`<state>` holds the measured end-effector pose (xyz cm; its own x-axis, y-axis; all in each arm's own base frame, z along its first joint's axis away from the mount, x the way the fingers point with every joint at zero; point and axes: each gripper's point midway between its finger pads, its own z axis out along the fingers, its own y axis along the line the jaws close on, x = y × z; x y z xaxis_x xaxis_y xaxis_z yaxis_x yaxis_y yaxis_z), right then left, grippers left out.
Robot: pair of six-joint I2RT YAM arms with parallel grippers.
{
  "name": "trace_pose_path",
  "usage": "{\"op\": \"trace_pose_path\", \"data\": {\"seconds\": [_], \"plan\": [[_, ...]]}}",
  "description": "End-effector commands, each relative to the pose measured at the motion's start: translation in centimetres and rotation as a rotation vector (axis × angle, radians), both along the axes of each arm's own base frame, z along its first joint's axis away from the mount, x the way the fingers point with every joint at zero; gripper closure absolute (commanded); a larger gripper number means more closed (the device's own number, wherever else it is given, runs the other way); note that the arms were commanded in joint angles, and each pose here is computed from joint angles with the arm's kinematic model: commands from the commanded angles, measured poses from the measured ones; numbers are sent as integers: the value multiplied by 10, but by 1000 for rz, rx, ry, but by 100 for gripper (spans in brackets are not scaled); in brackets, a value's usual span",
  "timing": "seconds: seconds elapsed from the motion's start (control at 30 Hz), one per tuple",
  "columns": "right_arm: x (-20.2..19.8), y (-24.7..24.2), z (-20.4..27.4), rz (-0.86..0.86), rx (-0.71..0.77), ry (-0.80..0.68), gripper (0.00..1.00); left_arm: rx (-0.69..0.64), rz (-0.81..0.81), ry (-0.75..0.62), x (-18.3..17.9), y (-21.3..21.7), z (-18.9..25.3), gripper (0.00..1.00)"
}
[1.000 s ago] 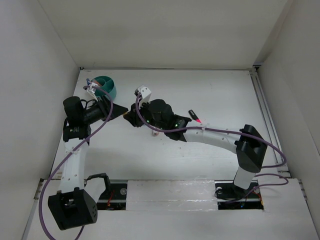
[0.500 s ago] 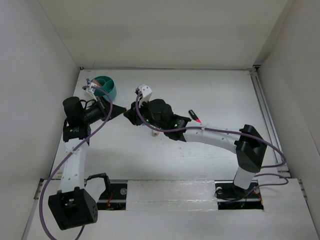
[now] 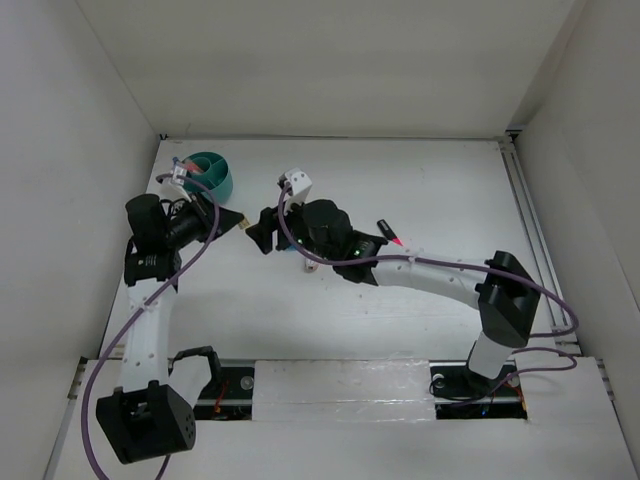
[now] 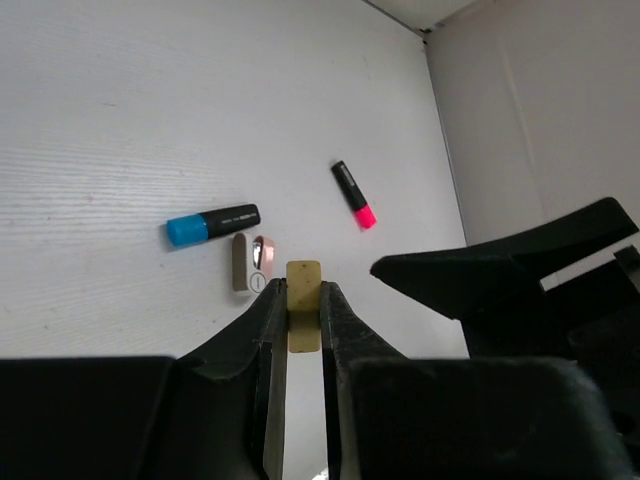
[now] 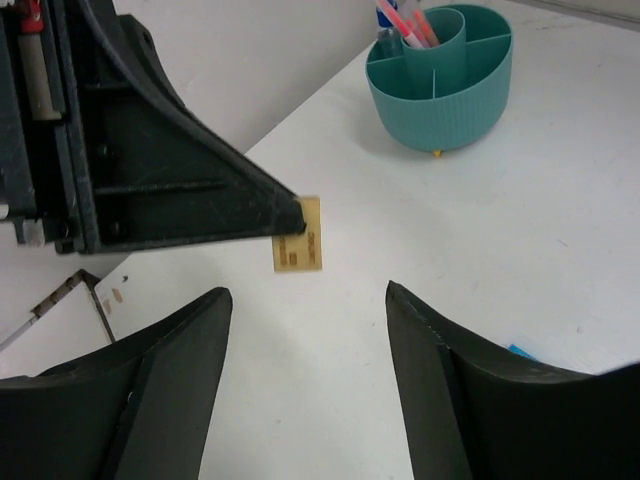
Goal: Sort the stationery into containers
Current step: Place the stationery in the storage box.
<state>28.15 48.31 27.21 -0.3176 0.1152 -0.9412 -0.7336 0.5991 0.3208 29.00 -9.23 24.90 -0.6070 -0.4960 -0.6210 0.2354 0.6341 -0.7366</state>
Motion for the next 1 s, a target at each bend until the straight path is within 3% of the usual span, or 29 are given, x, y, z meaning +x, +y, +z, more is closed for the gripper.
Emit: {"op": "trace_pose_path", "data": {"seconds": [0.0, 0.13, 0.27, 0.6, 0.63, 0.67, 0.77, 0.97], "plan": [[-8, -13, 43, -9, 101, -52, 31, 63, 72, -51, 11, 13, 17, 100], [-13, -29, 50, -27, 111, -59, 29, 87, 132, -50, 22, 23, 22, 100], [-19, -49, 46, -64, 124, -22, 26, 110, 297, -51, 43, 48, 42, 100], [-59, -62, 12, -60, 108, 97, 23, 203, 615, 144, 164, 116, 76, 100], [-55, -65, 12, -86, 109, 93, 23, 247, 677, 126, 191, 119, 92, 100], [-61, -64, 4, -83, 93, 108, 23, 297, 688, 189, 194, 118, 83, 100], [-70, -61, -1, -80, 80, 122, 23, 357, 755, 174, 236, 109, 92, 100], [-89, -62, -14, -78, 53, 154, 23, 426, 866, 261, 268, 131, 52, 100]]}}
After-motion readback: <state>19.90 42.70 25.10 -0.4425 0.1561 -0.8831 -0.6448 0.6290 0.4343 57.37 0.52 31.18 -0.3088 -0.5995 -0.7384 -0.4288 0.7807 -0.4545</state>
